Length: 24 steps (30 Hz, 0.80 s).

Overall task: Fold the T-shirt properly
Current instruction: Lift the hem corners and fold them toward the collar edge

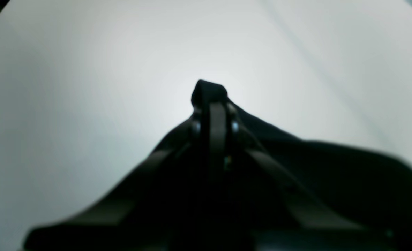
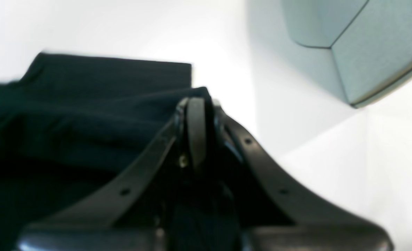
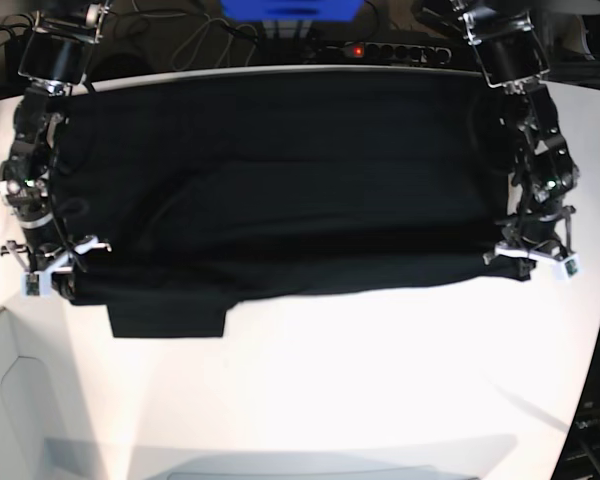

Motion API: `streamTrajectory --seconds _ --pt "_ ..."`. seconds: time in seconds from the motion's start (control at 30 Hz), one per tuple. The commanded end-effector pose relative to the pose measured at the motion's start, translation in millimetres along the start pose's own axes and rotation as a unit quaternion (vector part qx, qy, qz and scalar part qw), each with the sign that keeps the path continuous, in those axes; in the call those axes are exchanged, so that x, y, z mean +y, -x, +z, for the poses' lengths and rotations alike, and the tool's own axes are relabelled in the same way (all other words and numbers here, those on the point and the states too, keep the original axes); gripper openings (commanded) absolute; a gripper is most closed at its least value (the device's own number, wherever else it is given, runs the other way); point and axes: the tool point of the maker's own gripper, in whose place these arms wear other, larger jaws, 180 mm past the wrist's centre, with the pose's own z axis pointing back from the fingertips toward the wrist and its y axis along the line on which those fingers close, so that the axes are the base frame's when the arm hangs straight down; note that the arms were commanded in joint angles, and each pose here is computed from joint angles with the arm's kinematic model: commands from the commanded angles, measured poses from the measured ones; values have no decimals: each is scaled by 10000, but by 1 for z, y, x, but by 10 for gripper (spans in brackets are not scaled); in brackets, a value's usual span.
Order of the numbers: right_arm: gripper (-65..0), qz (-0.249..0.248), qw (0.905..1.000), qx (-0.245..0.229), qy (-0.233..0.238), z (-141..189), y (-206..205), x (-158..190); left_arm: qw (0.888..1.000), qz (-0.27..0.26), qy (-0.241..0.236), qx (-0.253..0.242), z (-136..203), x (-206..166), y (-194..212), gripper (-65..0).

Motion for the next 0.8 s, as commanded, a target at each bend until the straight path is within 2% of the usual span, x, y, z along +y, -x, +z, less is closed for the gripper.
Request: streamTrajectory --seconds 0.0,0.13,0.27,0.43,0.77 --pt "-650 81 9997 -220 57 4 -13 -7 9995 55 27 -314 4 3 -21 -647" --pt "-650 19 9996 -161 252 17 -3 -21 9990 311 -2 -319 14 17 -17 -647" --pt "-650 205 9998 -60 -12 28 7 -15 9985 396 -18 -383 29 26 -15 -647" --pt "-650 210 9997 118 79 40 23 -22 9978 539 -51 -372 51 40 -6 -647" --pt "-650 153 9987 490 -3 52 57 -14 9949 936 -142 342 68 56 61 -646"
